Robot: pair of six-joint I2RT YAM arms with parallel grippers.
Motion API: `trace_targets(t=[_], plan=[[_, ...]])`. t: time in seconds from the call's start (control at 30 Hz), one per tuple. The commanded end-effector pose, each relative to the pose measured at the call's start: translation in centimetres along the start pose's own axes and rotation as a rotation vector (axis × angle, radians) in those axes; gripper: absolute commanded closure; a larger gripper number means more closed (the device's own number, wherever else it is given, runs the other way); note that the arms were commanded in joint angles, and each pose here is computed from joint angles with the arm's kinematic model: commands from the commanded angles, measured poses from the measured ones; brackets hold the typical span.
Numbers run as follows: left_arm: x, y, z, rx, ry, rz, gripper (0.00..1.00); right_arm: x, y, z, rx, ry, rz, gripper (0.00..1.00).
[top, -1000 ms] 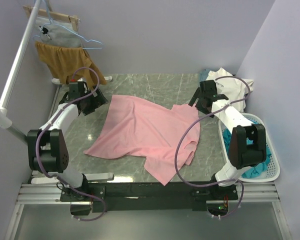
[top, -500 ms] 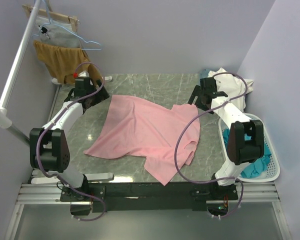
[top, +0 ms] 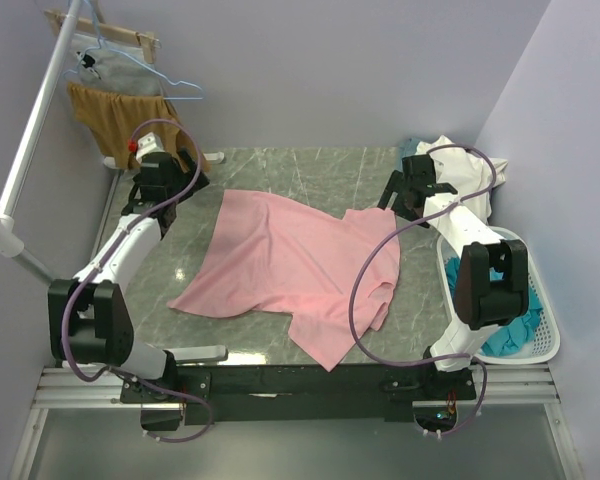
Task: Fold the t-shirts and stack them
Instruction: Flatten out the tshirt
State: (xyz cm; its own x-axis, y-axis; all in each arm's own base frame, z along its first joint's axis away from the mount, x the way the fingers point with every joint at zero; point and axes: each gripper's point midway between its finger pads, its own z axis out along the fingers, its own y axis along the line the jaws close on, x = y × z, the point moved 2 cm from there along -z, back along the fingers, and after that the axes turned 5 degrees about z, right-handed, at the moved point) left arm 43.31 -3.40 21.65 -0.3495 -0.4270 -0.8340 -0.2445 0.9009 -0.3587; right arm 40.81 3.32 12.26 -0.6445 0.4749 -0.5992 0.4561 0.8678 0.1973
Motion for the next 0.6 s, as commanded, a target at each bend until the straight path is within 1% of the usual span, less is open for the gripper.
trace_targets(t=[0.0,0.07,0.1,0.17,0.3,0.4,0.43,0.53,0.57], plan=[[-0.2,1.0,1.0,-0.11,-0.08,0.093,0.0,-1.0,0.6,0.1,-0.023,-0.02,-0.005,0.0],[0.7,0.7,1.4,-0.112,-0.055,0.127,0.01,-1.0,0.7,0.3,-0.027,-0.015,-0.008,0.0],[1.0,1.1,1.5,-0.141,-0.037,0.113,0.01,-0.9,0.7,0.5,-0.024,-0.008,-0.011,0.0],[1.9,1.1,2.5,-0.144,-0.001,0.115,0.01,-0.9,0.8,0.6,-0.028,-0.003,-0.012,0.0],[4.4,0.2,4.4,-0.061,0.095,0.129,0.01,-0.7,0.8,0.8,-0.029,0.002,-0.017,0.0],[5.8,0.4,5.7,-0.056,0.13,0.112,0.01,-0.5,0.7,0.9,-0.022,0.006,-0.024,0.0],[6.7,0.1,6.5,-0.009,0.172,0.111,0.01,-0.7,0.6,0.8,-0.021,0.0,-0.024,0.0],[8.5,0.3,7.9,0.026,0.249,0.11,0.01,-0.4,0.3,0.9,-0.015,0.004,-0.027,0.0],[8.8,0.3,8.1,0.034,0.256,0.12,0.01,-0.4,0.3,0.9,-0.014,0.003,-0.028,0.0]])
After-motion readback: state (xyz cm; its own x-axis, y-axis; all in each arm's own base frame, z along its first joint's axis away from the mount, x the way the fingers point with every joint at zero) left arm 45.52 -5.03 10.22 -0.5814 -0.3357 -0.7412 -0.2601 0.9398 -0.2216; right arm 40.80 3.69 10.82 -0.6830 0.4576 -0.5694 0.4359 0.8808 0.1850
